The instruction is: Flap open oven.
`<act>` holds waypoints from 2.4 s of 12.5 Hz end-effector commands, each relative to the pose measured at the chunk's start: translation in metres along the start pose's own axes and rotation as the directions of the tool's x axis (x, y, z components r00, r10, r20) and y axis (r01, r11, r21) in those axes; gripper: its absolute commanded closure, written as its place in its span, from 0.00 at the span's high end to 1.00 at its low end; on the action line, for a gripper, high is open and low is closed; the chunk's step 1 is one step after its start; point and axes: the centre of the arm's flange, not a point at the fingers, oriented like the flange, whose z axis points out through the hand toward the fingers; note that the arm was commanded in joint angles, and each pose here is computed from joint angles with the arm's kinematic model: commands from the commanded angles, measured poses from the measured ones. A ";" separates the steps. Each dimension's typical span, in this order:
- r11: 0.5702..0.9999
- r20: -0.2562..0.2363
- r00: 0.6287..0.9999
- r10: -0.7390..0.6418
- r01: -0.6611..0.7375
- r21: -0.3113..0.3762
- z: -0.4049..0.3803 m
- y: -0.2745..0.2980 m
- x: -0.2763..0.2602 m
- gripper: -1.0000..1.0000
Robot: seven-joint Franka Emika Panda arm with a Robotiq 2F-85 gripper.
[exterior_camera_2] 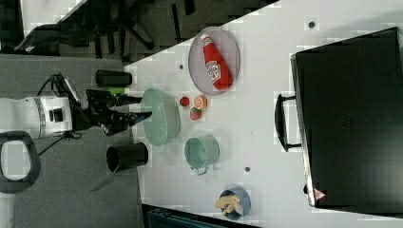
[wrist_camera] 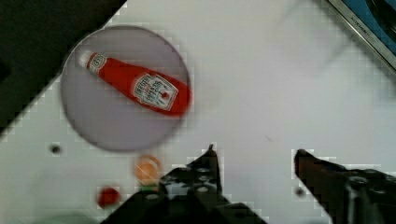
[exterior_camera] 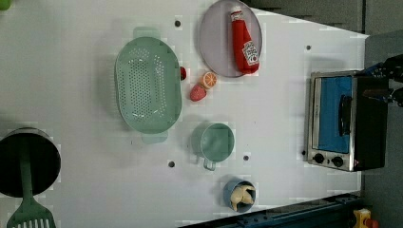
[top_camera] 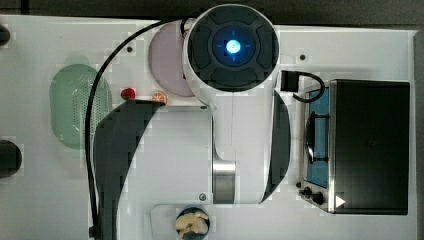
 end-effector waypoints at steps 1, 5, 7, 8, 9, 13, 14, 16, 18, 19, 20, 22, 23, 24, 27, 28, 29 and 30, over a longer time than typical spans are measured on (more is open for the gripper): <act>0.999 0.024 0.999 0.032 -0.032 0.003 -0.061 0.091 -0.038 0.79; 0.999 0.024 0.999 0.032 -0.032 0.003 -0.061 0.091 -0.038 1.00; 0.999 0.024 0.999 0.032 -0.032 0.003 -0.061 0.091 -0.038 1.00; 0.999 0.024 0.999 0.032 -0.032 0.003 -0.061 0.091 -0.038 0.95; 0.999 0.024 0.999 0.032 -0.032 0.003 -0.061 0.091 -0.038 0.83; 0.999 0.031 0.999 0.044 -0.044 -0.001 -0.058 0.095 -0.034 0.35; 0.999 0.038 0.998 0.049 -0.049 -0.007 -0.053 0.098 -0.032 0.23; 0.998 0.060 0.996 0.060 -0.058 -0.026 -0.038 0.104 -0.028 0.18; 0.998 0.082 0.996 0.026 -0.022 -0.059 -0.017 0.110 -0.023 0.18; 0.997 0.080 0.997 -0.015 0.021 -0.075 -0.007 0.112 -0.021 0.18; 0.993 0.067 0.995 -0.072 0.077 -0.084 0.002 0.116 -0.017 0.18; 0.977 0.029 0.979 -0.200 0.202 -0.070 0.020 0.125 -0.004 0.18; 0.968 0.011 0.969 -0.246 0.246 -0.052 0.028 0.132 0.005 0.18; 0.959 0.000 0.960 -0.281 0.281 -0.038 0.037 0.142 0.015 0.18; 0.916 0.002 0.916 -0.402 0.402 -0.018 0.064 0.179 0.047 0.18; 0.885 -0.001 0.885 -0.465 0.465 -0.015 0.072 0.189 0.059 0.18; 0.845 -0.008 0.845 -0.535 0.535 -0.015 0.079 0.198 0.070 0.18; 0.801 -0.016 0.801 -0.598 0.598 -0.018 0.087 0.207 0.080 0.18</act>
